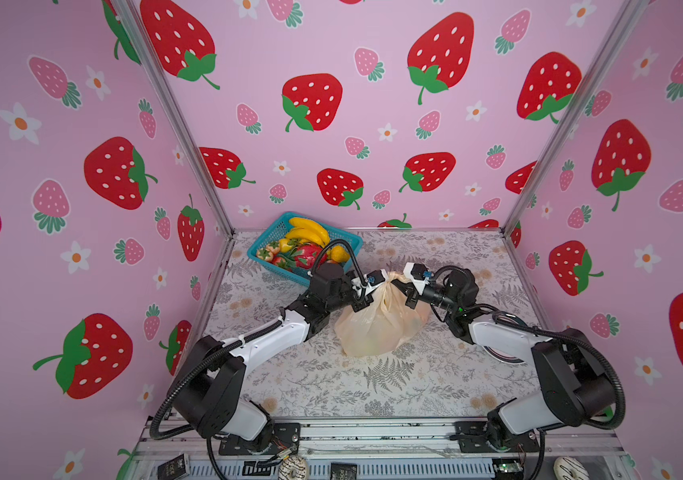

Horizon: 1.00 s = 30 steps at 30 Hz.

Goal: Place the fake fruits into the plastic bag and tie a complex knot

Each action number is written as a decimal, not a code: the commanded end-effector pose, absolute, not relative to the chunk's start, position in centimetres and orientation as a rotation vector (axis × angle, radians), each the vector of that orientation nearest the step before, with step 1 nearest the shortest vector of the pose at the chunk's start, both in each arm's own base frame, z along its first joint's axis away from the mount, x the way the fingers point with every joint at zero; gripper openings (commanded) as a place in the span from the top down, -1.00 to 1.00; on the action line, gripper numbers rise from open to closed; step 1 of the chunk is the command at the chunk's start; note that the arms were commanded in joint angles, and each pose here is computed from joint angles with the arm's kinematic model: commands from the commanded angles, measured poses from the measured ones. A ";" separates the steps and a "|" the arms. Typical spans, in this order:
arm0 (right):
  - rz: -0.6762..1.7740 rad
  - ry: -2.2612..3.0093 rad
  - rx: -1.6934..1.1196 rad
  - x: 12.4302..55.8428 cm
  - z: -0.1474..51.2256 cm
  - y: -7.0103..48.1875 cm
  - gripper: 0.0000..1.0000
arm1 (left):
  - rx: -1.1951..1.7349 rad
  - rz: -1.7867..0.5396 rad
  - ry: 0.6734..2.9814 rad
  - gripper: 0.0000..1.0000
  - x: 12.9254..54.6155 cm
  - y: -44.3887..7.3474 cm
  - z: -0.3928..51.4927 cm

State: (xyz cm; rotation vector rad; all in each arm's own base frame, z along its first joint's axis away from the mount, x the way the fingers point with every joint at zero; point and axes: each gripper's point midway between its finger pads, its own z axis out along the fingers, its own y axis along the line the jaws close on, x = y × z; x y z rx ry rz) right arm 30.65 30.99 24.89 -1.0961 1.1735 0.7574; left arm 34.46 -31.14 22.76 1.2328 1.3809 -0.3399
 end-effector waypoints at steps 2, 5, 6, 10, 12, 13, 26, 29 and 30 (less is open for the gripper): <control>0.753 1.130 -1.108 30.7 26.2 31.2 1.00 | 1.256 -0.311 1.299 1.00 34.0 -31.4 24.1; 0.712 1.153 -1.095 31.3 25.9 30.9 1.00 | 1.230 -0.283 1.314 1.00 34.3 -30.8 24.3; 0.696 1.160 -1.091 31.5 25.9 30.8 1.00 | 1.222 -0.274 1.315 1.00 34.3 -30.7 24.5; 0.647 1.184 -1.080 32.1 25.8 30.4 1.00 | 1.221 -0.257 1.320 1.00 34.0 -30.2 24.7; 0.637 1.190 -1.075 32.2 25.8 30.3 1.00 | 1.231 -0.257 1.327 1.00 33.8 -30.0 24.5; 0.636 1.189 -1.075 32.2 25.9 30.3 0.99 | 1.236 -0.259 1.327 1.00 33.7 -30.0 24.4; 0.562 1.240 -1.061 32.5 25.8 29.3 0.35 | 1.211 -0.192 1.392 1.00 34.9 -28.0 23.7; 0.557 1.250 -1.058 32.5 25.9 29.0 0.18 | 1.209 -0.197 1.399 1.00 35.0 -27.8 23.5; 0.558 1.256 -1.056 32.4 25.9 29.0 0.13 | 1.208 -0.198 1.403 1.00 35.1 -27.6 23.4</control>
